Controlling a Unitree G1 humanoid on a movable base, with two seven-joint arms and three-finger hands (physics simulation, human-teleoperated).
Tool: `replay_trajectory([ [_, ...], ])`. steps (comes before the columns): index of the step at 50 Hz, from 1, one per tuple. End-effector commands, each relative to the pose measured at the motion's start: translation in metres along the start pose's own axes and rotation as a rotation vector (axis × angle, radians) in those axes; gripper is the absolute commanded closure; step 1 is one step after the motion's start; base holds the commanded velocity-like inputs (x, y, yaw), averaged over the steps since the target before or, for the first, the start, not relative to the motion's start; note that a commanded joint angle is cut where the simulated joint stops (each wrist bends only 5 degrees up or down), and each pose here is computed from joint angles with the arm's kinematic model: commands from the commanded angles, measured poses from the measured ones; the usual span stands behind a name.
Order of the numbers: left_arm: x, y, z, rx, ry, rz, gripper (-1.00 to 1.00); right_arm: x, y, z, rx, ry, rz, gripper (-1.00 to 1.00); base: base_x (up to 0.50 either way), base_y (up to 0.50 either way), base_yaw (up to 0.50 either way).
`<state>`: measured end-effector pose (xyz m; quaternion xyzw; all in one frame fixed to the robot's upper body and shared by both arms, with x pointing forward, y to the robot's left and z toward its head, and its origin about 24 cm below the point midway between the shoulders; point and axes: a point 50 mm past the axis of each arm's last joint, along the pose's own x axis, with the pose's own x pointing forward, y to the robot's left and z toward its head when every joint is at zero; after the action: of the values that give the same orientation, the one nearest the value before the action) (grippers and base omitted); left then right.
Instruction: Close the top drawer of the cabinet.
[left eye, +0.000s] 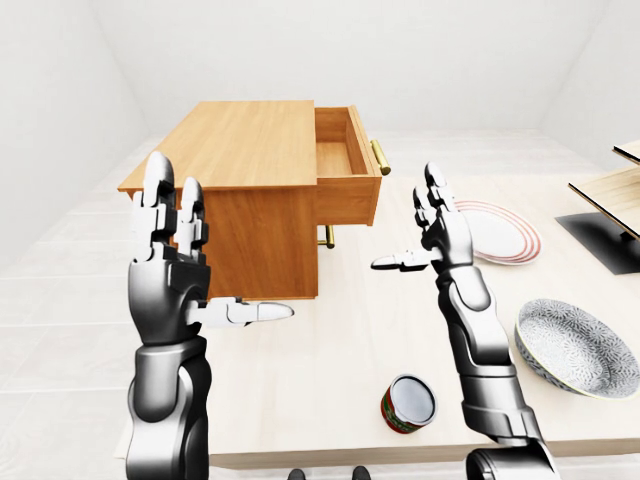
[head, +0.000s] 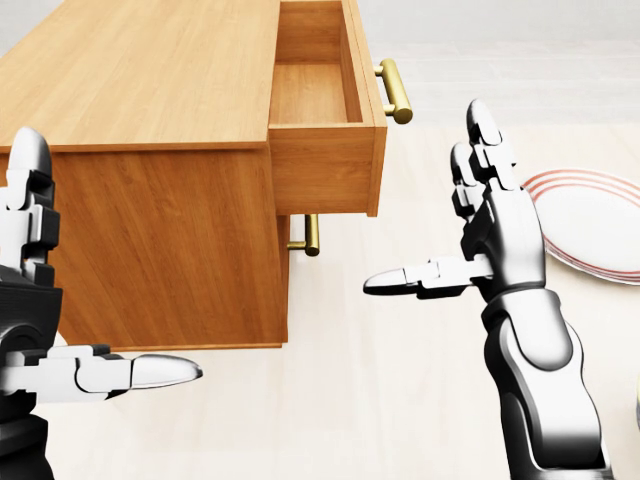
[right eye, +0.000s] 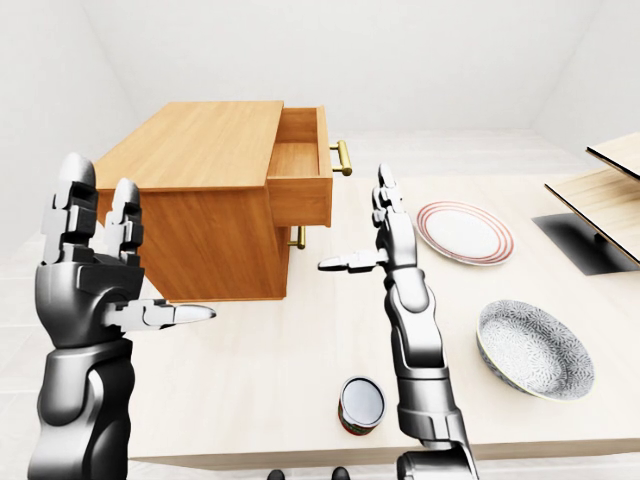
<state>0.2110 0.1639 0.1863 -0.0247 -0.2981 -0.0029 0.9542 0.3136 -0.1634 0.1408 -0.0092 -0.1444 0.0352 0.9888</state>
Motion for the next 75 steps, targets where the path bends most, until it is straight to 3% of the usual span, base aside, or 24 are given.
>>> replay_trajectory([
  [1,0.000,0.000,0.001,-0.001,-0.007,0.001,-1.00,0.012,0.004,-0.013,0.015,0.064,0.016,-1.00,0.00,0.00,0.00],
  [21,0.000,0.000,-0.002,-0.001,0.008,0.001,-1.00,0.025,0.013,0.006,0.002,-0.004,0.044,-1.00,0.00,0.00,0.00],
  [58,0.001,0.001,0.001,-0.006,-0.009,0.004,-1.00,0.040,0.050,-0.022,0.044,0.134,0.150,-1.00,0.00,0.00,0.00],
  [75,0.001,0.001,-0.001,-0.007,0.003,0.001,-1.00,0.044,0.055,-0.019,0.048,0.131,0.165,-1.00,0.00,0.00,0.00],
])
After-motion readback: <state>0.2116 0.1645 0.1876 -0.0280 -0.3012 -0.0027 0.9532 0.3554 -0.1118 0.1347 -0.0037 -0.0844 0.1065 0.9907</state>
